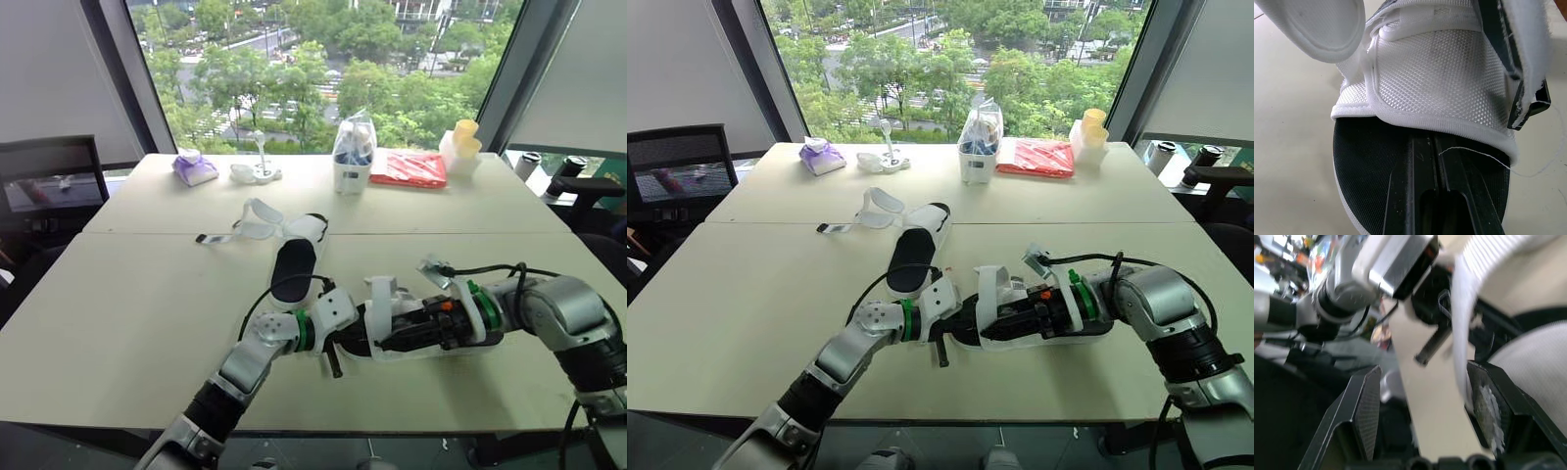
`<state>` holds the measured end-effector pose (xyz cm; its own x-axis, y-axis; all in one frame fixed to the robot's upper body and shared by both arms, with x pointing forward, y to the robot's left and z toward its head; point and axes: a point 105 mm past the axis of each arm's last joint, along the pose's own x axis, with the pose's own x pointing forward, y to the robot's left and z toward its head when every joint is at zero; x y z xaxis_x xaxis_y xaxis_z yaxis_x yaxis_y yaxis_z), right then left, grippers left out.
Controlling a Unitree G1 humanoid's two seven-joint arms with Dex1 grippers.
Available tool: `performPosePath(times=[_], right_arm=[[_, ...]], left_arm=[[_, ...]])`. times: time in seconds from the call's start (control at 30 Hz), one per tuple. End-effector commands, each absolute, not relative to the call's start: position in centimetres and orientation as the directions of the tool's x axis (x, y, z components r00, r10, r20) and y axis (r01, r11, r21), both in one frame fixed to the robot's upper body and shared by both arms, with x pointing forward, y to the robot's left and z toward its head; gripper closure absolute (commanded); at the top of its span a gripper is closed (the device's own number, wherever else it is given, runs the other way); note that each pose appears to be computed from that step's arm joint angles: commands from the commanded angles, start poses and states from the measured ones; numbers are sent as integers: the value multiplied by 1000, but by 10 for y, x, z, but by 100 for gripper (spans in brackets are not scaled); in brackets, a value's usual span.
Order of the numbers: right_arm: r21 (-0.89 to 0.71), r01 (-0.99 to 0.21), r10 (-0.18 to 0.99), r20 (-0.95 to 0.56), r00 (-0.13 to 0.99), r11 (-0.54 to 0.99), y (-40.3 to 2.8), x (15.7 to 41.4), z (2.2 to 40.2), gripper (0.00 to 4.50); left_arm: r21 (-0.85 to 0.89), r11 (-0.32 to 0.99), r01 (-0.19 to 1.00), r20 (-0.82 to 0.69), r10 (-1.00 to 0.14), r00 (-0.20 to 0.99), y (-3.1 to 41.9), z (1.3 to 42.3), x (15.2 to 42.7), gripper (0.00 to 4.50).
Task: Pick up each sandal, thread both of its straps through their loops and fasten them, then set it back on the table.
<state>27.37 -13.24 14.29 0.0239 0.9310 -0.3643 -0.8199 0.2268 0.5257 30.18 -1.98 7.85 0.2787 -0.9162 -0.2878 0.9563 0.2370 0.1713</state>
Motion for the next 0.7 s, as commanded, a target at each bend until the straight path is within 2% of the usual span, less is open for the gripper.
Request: performPosePath(times=[0.03, 0.1, 0.23, 0.47, 0.7], right_arm=[[466, -846, 941, -320, 112, 259, -126, 285, 155, 180], [465, -841, 942, -301, 146, 278, -126, 290, 156, 241], [470, -833, 941, -298, 162, 292, -129, 291, 158, 439], [515, -805, 943, -295, 156, 294, -138, 299, 175, 445], [403, -869, 920, -370, 133, 288, -145, 310, 185, 445]], left_arm=[[112, 227, 968, -380, -890, 252, -19, 49, 296, 450], [112, 226, 968, -380, -890, 251, -19, 49, 296, 450], [112, 224, 968, -380, -891, 250, -19, 48, 296, 450], [113, 222, 969, -377, -892, 248, -21, 47, 295, 450], [118, 226, 967, -382, -889, 254, -19, 46, 295, 450]])
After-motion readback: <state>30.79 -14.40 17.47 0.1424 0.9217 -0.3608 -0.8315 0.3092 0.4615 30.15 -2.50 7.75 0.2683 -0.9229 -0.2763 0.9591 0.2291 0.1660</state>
